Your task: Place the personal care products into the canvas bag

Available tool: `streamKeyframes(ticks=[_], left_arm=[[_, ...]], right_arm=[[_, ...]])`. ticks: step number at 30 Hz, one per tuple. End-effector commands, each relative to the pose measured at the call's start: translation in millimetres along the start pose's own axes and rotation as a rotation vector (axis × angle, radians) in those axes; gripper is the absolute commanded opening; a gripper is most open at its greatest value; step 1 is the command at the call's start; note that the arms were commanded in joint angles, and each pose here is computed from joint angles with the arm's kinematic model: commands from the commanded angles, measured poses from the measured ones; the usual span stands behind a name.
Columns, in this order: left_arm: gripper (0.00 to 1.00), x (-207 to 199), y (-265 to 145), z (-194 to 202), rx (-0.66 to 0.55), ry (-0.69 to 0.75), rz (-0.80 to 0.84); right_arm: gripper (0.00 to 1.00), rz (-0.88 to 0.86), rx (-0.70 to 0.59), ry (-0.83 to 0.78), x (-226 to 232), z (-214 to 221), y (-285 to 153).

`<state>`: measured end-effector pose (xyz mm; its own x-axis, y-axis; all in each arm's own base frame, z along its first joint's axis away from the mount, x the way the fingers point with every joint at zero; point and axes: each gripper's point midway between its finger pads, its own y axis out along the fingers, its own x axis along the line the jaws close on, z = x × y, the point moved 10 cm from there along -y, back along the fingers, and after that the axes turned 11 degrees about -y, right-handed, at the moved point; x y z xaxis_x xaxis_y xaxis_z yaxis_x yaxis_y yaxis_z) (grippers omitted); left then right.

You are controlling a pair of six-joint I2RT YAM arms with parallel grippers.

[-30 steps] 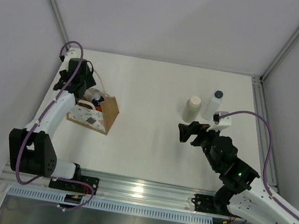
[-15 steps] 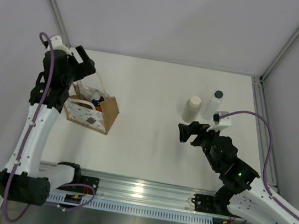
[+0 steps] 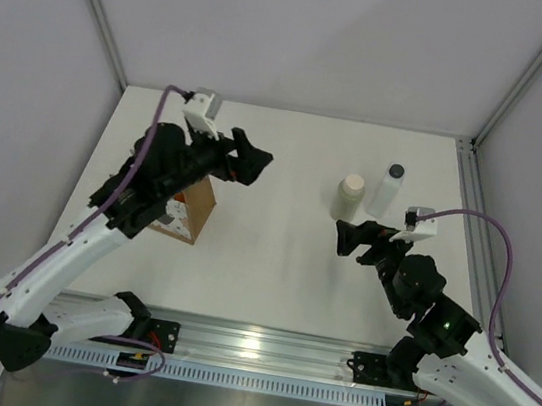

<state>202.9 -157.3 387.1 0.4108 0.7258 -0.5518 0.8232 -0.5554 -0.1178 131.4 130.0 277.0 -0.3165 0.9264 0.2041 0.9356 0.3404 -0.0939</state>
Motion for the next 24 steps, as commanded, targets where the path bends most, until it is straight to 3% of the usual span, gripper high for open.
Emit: streamKeyframes(ticks=[1, 9, 20, 22, 24], left_arm=[[0.99, -6, 37, 16, 0.006, 0.063, 0.056], [0.99, 3, 137, 85, 0.260, 0.185, 0.031], [0.99, -25, 215, 115, 0.300, 0.254, 0.166], [0.99, -16, 229, 137, 0.375, 0.272, 0.118], [0.99, -28, 240, 130, 0.364, 0.292, 0.128]], right_arm=[[0.99, 0.047, -0.049, 0.023, -2, -12, 0], [0.99, 0.037, -0.104, 0.070, -9, -20, -14], [0.99, 0.049, -0.125, 0.077, -12, -21, -17], [0.99, 0.049, -0.125, 0.077, -12, -21, -17], [0.99, 0.049, -0.125, 0.076, -13, -21, -17]])
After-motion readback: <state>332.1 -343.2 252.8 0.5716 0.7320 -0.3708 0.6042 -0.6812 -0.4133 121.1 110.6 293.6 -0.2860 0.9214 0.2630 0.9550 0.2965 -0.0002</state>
